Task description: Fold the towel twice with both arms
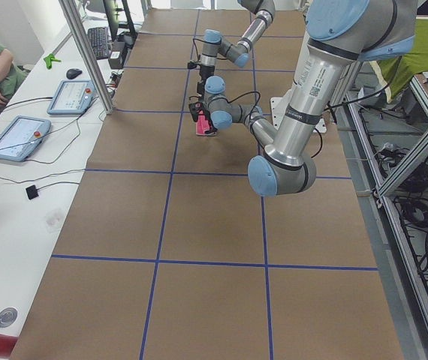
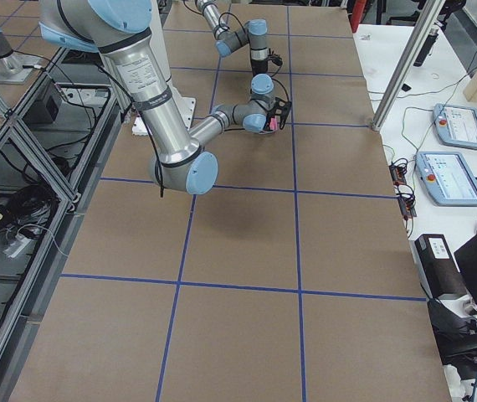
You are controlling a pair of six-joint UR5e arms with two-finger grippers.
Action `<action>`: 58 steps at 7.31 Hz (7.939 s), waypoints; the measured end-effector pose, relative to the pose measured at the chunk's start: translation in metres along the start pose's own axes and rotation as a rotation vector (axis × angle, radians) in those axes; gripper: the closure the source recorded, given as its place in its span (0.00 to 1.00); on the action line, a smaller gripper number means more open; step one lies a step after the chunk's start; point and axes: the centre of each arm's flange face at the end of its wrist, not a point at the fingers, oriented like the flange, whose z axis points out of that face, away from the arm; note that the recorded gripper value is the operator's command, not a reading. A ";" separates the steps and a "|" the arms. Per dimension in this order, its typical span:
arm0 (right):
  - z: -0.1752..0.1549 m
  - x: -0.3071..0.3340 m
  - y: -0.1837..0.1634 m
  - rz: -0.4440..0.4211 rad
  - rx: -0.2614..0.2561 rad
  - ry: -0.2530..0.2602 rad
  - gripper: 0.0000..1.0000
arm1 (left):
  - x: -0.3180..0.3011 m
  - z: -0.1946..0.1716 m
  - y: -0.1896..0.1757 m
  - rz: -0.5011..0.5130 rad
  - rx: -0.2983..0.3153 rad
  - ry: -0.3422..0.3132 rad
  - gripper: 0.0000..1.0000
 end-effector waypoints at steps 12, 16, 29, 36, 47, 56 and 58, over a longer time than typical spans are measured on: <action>-0.042 0.005 -0.066 0.023 -0.016 -0.004 0.01 | 0.033 0.027 0.004 -0.039 -0.016 0.025 0.00; -0.044 0.003 -0.066 0.023 -0.025 -0.007 0.01 | 0.032 0.023 0.005 -0.044 -0.018 0.031 0.00; -0.044 0.001 -0.065 0.022 -0.027 -0.008 0.01 | 0.009 0.032 0.009 -0.054 -0.035 -0.002 0.00; -0.046 0.004 -0.066 0.024 -0.038 -0.008 0.01 | 0.045 0.044 0.010 -0.067 -0.036 0.007 0.00; -0.074 0.033 -0.094 0.051 -0.097 0.001 0.01 | 0.108 0.061 0.014 -0.091 -0.040 0.016 0.00; -0.087 0.039 -0.097 0.052 -0.090 -0.005 0.01 | 0.115 0.069 -0.013 -0.078 -0.004 0.092 0.00; -0.088 0.040 -0.098 0.054 -0.101 -0.006 0.01 | 0.126 0.061 -0.019 -0.078 0.005 0.111 0.00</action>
